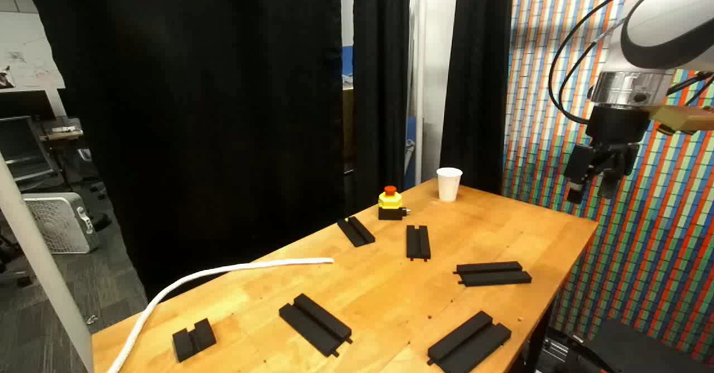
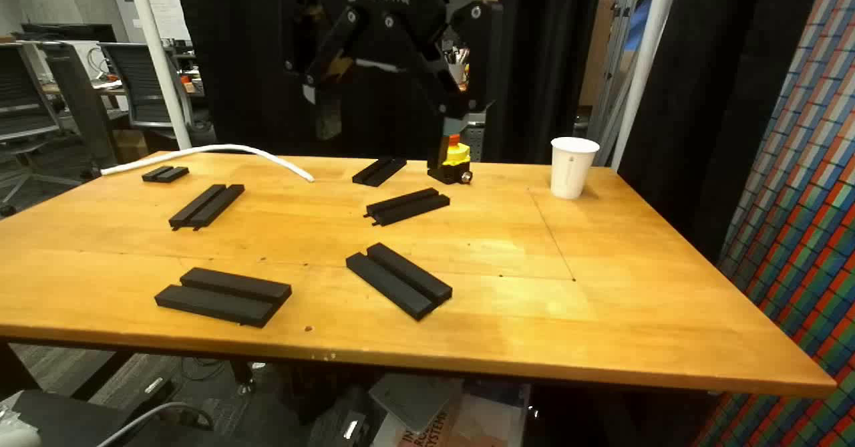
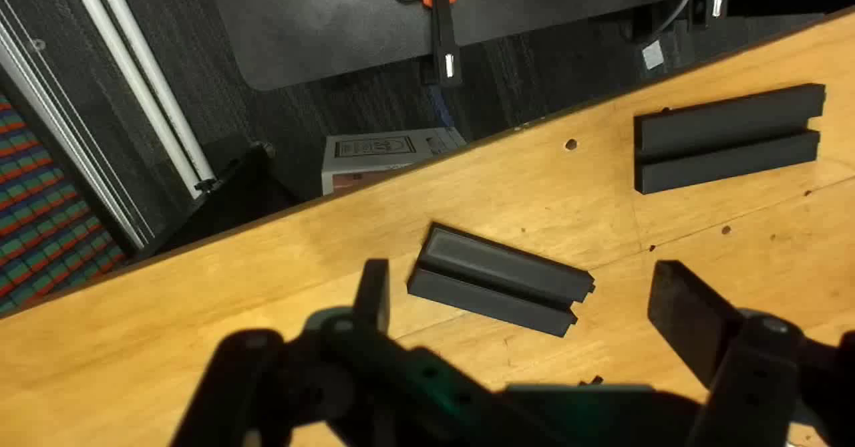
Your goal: Connect the pads
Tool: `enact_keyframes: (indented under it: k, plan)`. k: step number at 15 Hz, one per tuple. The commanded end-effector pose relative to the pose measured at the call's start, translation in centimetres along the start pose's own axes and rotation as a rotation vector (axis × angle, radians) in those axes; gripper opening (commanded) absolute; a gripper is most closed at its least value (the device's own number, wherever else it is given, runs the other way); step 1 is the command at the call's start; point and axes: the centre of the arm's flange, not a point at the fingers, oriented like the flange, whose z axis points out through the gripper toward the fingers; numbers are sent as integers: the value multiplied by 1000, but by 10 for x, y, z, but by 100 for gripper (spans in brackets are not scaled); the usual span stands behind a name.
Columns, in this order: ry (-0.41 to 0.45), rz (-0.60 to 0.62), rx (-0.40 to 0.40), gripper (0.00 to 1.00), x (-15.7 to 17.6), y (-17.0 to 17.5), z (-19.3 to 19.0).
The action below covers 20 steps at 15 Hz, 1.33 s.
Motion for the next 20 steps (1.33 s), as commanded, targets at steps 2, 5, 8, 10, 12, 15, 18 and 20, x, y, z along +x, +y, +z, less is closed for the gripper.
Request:
enact_keyframes:
  k: [2,5,8,10,12,15,18,20]
  plan:
    - [8,1,-2,100,1,1,-4]
    - [11,1,-2,100,1,1,-4]
    - [7,-6,-2,100,2,2,-4]
    - [9,-13,-1,100,11,4,-2]
    - [17,-10,20,100,24,3,2]
    - [33,11,42,100,44,-11,11]
    - [60,155,120,100,70,-33,22]
    - [75,264,168,100,89,-49,31]
